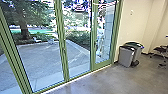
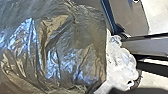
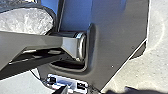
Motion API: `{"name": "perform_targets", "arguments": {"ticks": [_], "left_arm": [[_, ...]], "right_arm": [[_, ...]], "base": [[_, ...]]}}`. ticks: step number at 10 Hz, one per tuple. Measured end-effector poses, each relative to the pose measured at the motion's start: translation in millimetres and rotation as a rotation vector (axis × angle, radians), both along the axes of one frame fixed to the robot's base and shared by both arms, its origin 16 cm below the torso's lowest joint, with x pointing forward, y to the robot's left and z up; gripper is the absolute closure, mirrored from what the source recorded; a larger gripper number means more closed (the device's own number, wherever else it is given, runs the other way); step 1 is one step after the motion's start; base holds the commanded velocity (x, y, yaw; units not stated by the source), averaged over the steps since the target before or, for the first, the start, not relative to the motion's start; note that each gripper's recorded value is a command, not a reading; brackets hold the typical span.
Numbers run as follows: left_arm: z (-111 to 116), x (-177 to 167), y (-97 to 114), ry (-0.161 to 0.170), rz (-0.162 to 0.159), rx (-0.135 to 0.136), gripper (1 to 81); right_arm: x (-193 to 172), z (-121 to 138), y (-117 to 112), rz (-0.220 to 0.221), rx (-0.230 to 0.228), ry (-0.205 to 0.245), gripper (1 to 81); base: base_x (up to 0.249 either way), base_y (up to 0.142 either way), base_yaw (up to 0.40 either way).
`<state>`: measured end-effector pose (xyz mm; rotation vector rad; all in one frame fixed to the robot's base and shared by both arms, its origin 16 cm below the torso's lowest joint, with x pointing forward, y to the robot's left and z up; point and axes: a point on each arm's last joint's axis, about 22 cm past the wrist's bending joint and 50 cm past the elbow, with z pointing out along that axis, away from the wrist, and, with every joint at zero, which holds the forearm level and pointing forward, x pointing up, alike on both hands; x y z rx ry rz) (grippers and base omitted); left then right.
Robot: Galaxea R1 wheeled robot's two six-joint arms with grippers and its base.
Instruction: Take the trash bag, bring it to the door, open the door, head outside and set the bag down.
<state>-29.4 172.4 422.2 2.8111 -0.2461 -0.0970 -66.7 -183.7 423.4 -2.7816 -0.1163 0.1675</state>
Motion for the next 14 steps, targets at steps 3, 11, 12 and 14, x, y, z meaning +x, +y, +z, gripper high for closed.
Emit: {"name": "perform_targets", "arguments": {"ticks": [3, 11, 12, 14], "left_arm": [[0.0, -0.5, 0.0, 0.000, 0.000, 0.000, 81.1], [0.0, -0.5, 0.0, 0.000, -0.001, 0.000, 81.1], [0.0, -0.1, 0.0, -0.001, -0.001, 0.000, 81.1], [0.0, -0.4, -0.3, 0.000, -0.001, 0.000, 81.1]], "right_arm": [[-0.2, -0.1, 0.1, 0.007, 0.000, -0.003, 1.0], [-0.5, -0.2, -0.6, 0.007, -0.001, -0.002, 1.0], [-0.5, -0.2, -0.6, 0.007, -0.001, -0.002, 1.0], [-0.5, -0.2, -0.6, 0.008, -0.001, -0.003, 1.0]], "base": [[0.152, -0.097, 0.000], [0.152, -0.101, 0.000], [0.152, -0.112, 0.000], [0.153, -0.112, 0.000]]}}
